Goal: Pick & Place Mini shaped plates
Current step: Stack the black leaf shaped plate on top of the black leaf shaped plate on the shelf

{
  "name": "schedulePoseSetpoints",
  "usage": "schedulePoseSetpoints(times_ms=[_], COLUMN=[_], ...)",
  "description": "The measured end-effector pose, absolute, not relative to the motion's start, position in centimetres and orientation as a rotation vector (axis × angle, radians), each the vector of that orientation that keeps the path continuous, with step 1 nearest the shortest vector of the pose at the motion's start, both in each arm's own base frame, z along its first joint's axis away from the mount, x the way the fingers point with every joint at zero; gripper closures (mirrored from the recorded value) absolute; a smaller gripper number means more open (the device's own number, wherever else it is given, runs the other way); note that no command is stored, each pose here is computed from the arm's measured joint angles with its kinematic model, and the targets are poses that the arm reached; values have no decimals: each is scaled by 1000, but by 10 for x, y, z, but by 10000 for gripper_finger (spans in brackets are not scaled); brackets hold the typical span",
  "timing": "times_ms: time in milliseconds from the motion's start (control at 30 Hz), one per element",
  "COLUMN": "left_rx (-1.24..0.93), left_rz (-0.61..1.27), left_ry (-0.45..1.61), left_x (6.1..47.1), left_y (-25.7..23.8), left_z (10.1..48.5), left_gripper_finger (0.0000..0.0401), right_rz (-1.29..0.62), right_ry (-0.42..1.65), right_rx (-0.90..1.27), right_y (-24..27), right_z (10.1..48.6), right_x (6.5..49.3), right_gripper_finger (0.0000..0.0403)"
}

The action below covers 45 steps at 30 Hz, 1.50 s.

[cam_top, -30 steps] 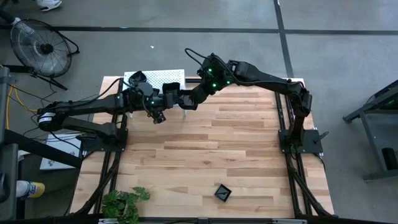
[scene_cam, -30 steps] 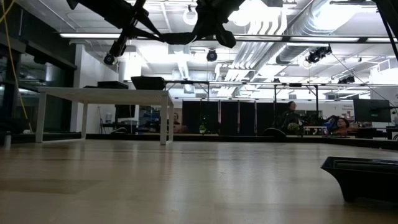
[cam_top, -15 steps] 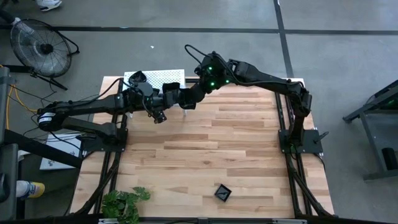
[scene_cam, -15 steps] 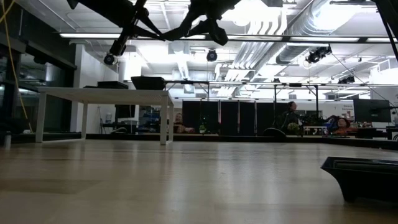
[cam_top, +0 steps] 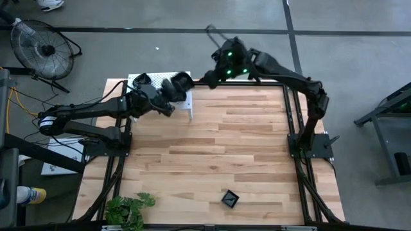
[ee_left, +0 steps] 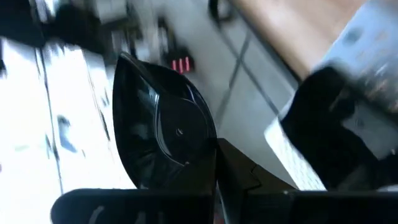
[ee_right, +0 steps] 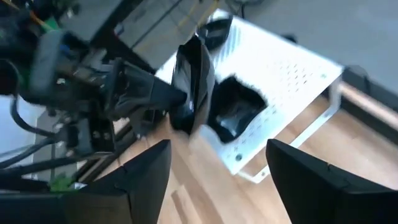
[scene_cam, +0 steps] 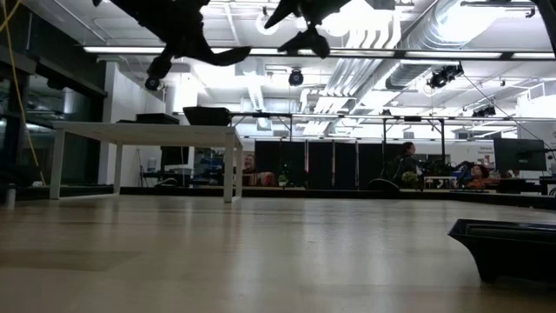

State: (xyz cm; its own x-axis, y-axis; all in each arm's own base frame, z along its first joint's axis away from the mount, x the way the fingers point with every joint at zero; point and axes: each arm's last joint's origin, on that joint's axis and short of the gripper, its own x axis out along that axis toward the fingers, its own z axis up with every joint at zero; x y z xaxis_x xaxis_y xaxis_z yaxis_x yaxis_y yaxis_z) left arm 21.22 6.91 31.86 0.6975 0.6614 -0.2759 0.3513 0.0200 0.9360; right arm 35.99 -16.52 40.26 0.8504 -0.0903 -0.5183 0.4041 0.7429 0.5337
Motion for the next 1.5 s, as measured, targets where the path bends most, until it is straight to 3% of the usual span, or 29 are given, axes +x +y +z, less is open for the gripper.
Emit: schedulePoseSetpoints(times_ms=[267, 533, 767, 967, 1233, 1500], left_rx=[1116, 714, 218, -136, -266, -227], left_rz=[879, 1175, 1194, 1071, 1142, 1054], left_ry=[980, 894, 917, 989, 1086, 1228], left_x=[201, 179, 151, 144, 145, 162], left_y=[77, 79, 101, 130, 154, 170], left_z=[330, 371, 378, 362, 344, 324], left_gripper_finger=[401, 401, 401, 401, 401, 401], right_rz=[-341, -370, -363, -356, -350, -346], right_ry=[378, 344, 380, 396, 412, 429], right_rx=[623, 565, 521, 495, 470, 451], right_y=[-181, -188, -189, -188, -188, -188], right_z=[438, 451, 449, 448, 447, 446], right_x=[317, 296, 293, 293, 292, 292], right_gripper_finger=[144, 143, 143, 143, 143, 143])
